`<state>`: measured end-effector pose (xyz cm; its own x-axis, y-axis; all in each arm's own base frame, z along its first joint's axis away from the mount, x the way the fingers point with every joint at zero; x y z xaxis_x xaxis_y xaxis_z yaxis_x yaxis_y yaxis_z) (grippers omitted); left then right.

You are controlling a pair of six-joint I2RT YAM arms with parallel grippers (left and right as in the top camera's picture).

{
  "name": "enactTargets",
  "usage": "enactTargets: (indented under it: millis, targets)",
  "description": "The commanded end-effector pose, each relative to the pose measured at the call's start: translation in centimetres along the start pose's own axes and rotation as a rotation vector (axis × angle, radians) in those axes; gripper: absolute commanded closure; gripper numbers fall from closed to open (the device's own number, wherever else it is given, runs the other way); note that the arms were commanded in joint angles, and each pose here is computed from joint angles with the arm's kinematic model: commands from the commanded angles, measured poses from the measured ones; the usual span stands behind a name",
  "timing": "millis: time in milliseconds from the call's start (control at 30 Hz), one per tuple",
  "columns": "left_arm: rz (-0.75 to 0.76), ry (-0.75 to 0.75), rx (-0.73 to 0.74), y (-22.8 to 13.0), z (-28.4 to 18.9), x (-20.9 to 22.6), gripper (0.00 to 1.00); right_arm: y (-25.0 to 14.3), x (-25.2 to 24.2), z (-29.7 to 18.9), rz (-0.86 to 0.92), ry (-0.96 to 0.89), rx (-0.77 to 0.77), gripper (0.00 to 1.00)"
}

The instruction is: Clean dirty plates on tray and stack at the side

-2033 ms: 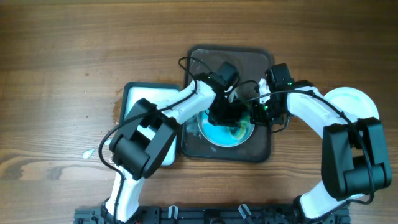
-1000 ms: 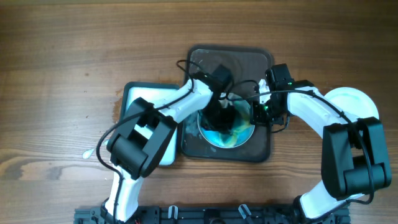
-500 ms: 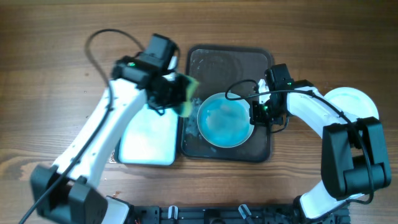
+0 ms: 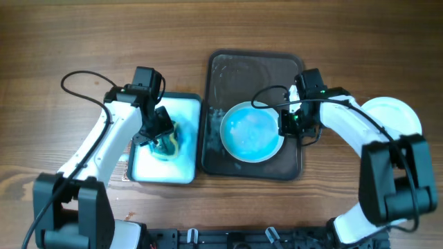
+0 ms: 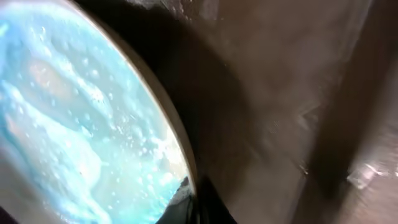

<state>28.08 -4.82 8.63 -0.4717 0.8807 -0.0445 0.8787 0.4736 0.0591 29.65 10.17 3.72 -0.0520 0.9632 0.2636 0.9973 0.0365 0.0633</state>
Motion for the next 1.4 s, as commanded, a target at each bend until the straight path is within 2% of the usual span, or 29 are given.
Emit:
enactTargets:
  millis: [0, 33, 133, 233, 333, 467, 567, 633, 767, 900, 1367]
  targets:
    - [0.000, -0.120, -0.131, 2.1, -6.0, -1.0, 0.18, 3.2, 2.8, -8.6, -0.161, -0.113, -0.260, 0.96]
    - [-0.011, -0.143, -0.165, 2.5, -7.5, -0.9, 0.00, 3.4, 3.3, -9.8, -0.185, -0.139, -0.290, 0.96]
    - [-0.092, -0.232, -0.272, 3.4, -12.7, 0.0, 0.00, 4.2, 6.8, -13.2, -0.287, -0.165, -0.388, 0.96]
    - [-0.205, -0.320, -0.416, 4.0, -17.9, 2.4, 0.00, 4.7, 12.2, -14.3, -0.411, -0.105, -0.490, 0.96]
    - [-0.258, -0.353, -0.551, 3.6, -21.2, 4.7, 0.00, 5.0, 16.4, -14.4, -0.501, -0.125, -0.602, 0.96]
    - [-0.299, -0.368, -0.671, 2.3, -24.1, 6.9, 0.00, 4.0, 20.6, -14.7, -0.586, -0.352, -0.787, 0.96]
    - [-0.300, -0.375, -0.687, 1.7, -24.6, 7.2, 0.00, 2.2, 23.3, -14.7, -0.707, -0.467, -0.861, 0.96]
    - [-0.300, -0.369, -0.676, 1.5, -24.4, 7.3, 0.00, 1.0, 24.4, -15.2, -0.725, -0.540, -0.921, 0.96]
    - [-0.300, -0.364, -0.669, 1.7, -24.2, 7.2, 0.00, -0.1, 26.5, -16.0, -0.801, -0.592, -0.990, 0.96]
    - [-0.301, -0.362, -0.666, 1.7, -24.1, 7.2, 0.00, -0.4, 27.8, -18.4, -0.867, -0.720, -1.082, 0.96]
    - [-0.301, -0.362, -0.666, 1.7, -24.1, 7.2, 0.00, -1.3, 29.8, -20.3, -1.034, -0.855, -1.118, 0.96]
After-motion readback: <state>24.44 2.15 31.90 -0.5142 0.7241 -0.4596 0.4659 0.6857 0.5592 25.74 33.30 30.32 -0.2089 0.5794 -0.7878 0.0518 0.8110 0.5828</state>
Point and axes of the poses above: each gripper's point midway between its finger pads, its own z axis out along the fingers, its own x axis along the line the jaws close on, y = z × x, the point moved 2 cm from there along -z, back along the fingers, and after that the axes turned 4 degrees about -z, right-handed, at the moved point
